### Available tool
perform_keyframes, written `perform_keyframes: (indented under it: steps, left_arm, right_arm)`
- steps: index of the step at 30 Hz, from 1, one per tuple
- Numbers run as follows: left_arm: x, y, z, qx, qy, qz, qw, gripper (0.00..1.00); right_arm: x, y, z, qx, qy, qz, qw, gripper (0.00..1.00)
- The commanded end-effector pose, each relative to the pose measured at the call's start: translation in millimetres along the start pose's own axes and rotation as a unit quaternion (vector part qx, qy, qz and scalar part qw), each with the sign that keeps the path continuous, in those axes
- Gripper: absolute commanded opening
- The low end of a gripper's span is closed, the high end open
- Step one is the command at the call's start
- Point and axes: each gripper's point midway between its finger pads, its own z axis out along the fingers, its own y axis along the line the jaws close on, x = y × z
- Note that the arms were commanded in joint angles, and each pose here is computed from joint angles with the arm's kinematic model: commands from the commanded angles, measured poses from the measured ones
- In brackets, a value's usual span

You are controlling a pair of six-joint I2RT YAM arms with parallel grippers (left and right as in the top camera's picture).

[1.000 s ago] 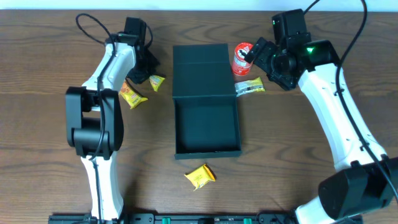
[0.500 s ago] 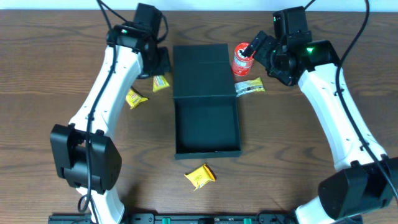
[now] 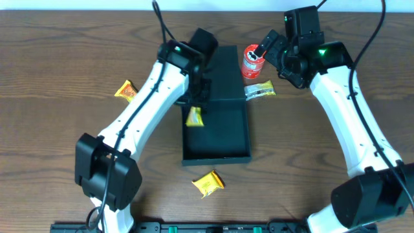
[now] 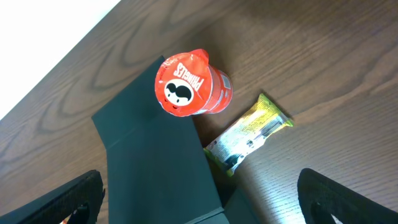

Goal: Pack container
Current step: 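Carry the yellow candy packet with the left gripper and drop it into the box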

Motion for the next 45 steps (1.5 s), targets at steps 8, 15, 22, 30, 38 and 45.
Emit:
perform_keyframes:
  steps: [8, 15, 22, 30, 38, 45]
  left_arm:
    - [2, 35, -14, -0.099, -0.027, -0.080, 0.992, 0.09]
    - [-16, 97, -26, -0.199, -0.074, -0.145, 0.967, 0.93]
    - [-5, 156, -19, -0.101, -0.007, -0.455, 0.885, 0.95]
    - [-44, 184, -15, -0.058, -0.078, -0.581, 0.808, 0.95]
    - [-48, 198, 39, -0.077, -0.026, -0.606, 0.791, 0.95]
    - [-51, 212, 82, -0.091, 0.008, -0.545, 0.834, 0.96]
  right_arm:
    - [13, -5, 4, 0.013, 0.024, -0.057, 0.998, 0.99]
    - [21, -2, 3, -0.001, 0.044, -0.089, 0.995, 0.99]
    - [21, -1, 3, -0.005, 0.046, -0.119, 0.992, 0.99]
    - [19, -4, 3, -0.006, 0.045, -0.178, 0.983, 0.99]
    - [-7, -29, 4, 0.027, 0.022, -0.153, 0.988, 0.99]
    - [0, -35, 3, 0.038, 0.038, -0.153, 0.987, 0.99]
